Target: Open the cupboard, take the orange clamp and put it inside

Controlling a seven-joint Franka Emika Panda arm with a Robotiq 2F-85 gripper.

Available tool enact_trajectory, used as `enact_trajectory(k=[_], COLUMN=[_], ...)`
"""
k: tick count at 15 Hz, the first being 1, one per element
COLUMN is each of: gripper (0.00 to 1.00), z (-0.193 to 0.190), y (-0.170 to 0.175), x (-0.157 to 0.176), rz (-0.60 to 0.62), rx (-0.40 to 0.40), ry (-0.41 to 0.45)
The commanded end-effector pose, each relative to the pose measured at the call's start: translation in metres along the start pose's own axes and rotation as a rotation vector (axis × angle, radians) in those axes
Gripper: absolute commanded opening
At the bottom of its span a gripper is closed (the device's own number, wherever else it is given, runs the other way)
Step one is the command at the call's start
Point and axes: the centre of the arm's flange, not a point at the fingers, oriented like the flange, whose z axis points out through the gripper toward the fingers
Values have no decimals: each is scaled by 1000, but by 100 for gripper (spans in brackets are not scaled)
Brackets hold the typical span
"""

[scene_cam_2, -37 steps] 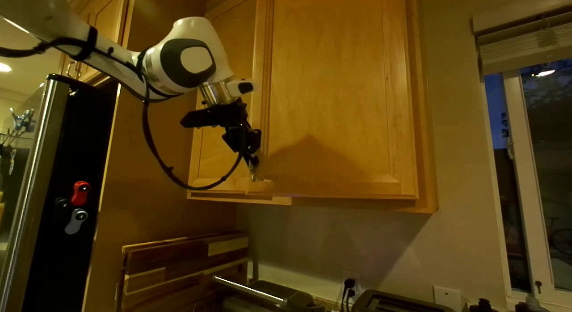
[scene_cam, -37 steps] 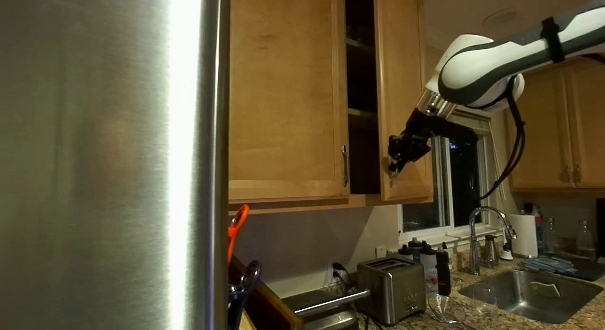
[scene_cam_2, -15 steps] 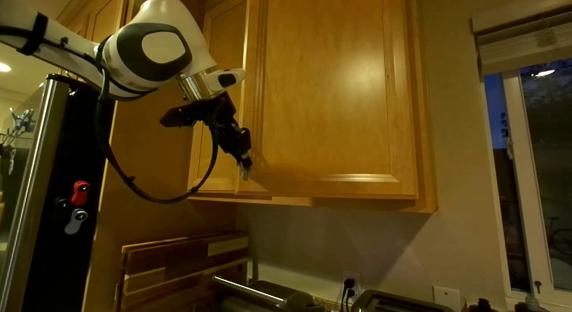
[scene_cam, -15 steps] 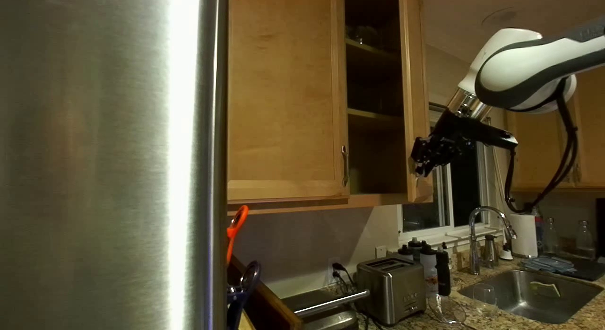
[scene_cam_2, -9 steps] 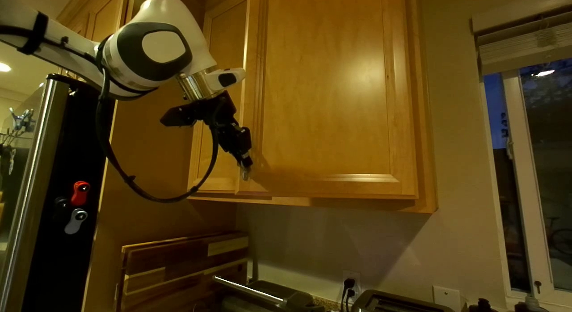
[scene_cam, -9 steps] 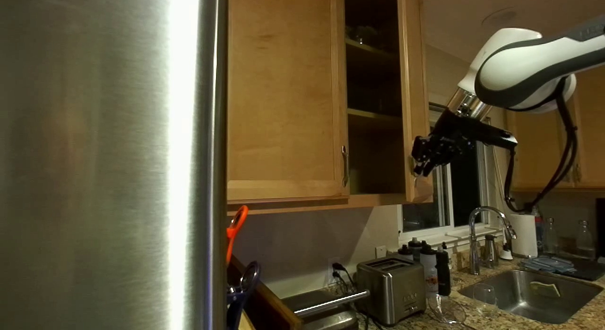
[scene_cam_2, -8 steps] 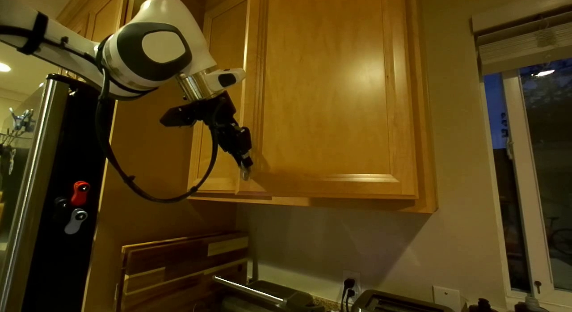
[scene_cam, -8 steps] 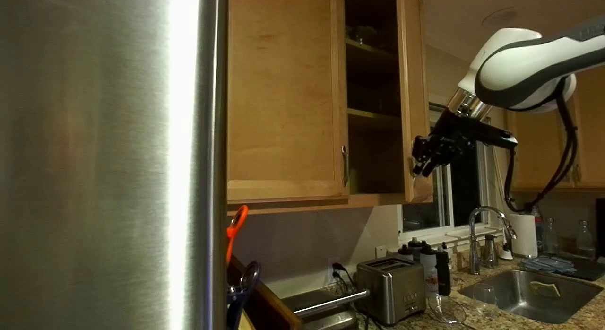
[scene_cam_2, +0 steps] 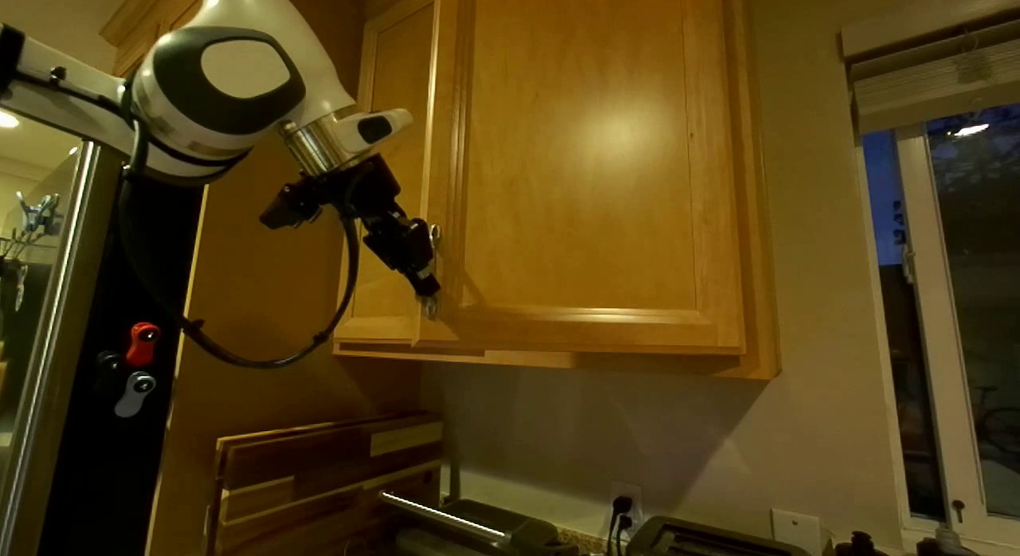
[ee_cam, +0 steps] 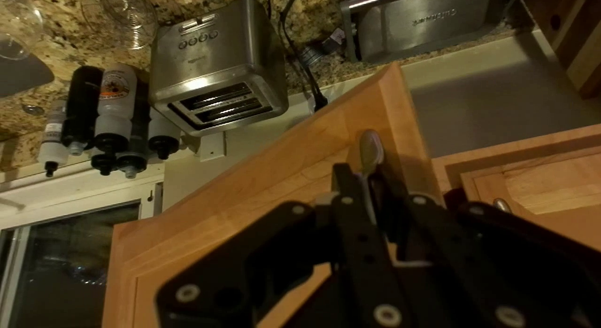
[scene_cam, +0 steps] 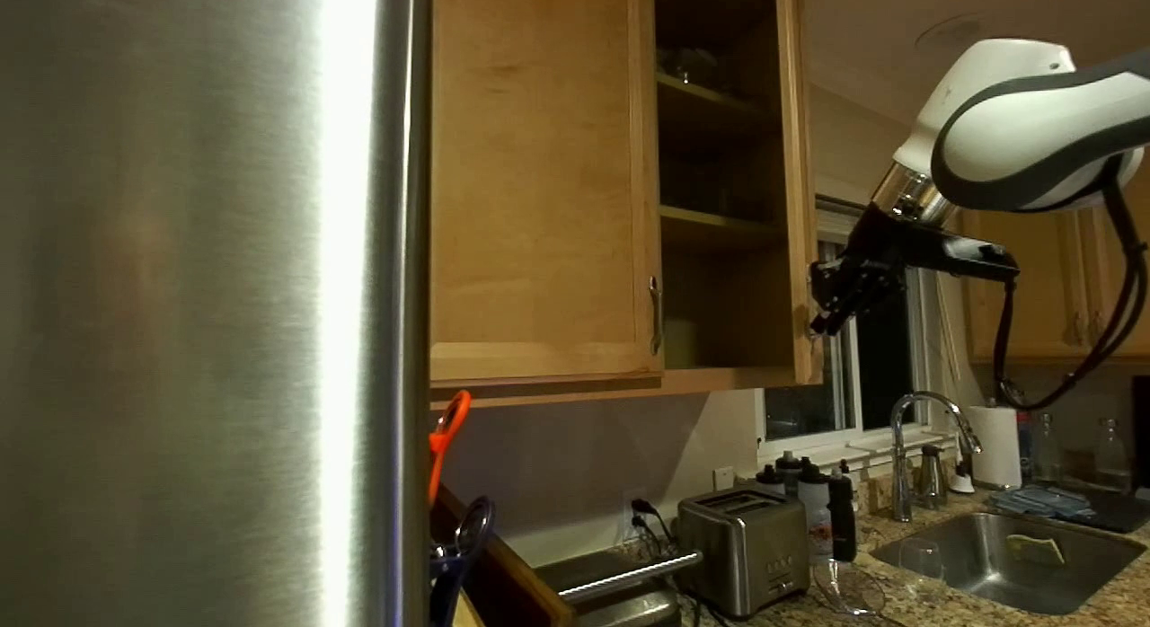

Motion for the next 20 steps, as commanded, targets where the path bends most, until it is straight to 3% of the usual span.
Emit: enact_trajectory(k=[1, 5, 6, 8, 14, 17, 20], gripper=[6, 5, 37, 38, 76, 96, 100], z=[-31, -39, -40, -44, -62, -54, -41], y=[3, 9, 10, 8, -29, -52, -82], x=[-51, -66, -69, -74, -94, -75, -56], rz=[20, 15, 7, -12, -98, -83, -34], rx=[-47, -80, -87, -83, -74, -147, -243], ry=[31, 55, 61, 62, 27, 65, 101])
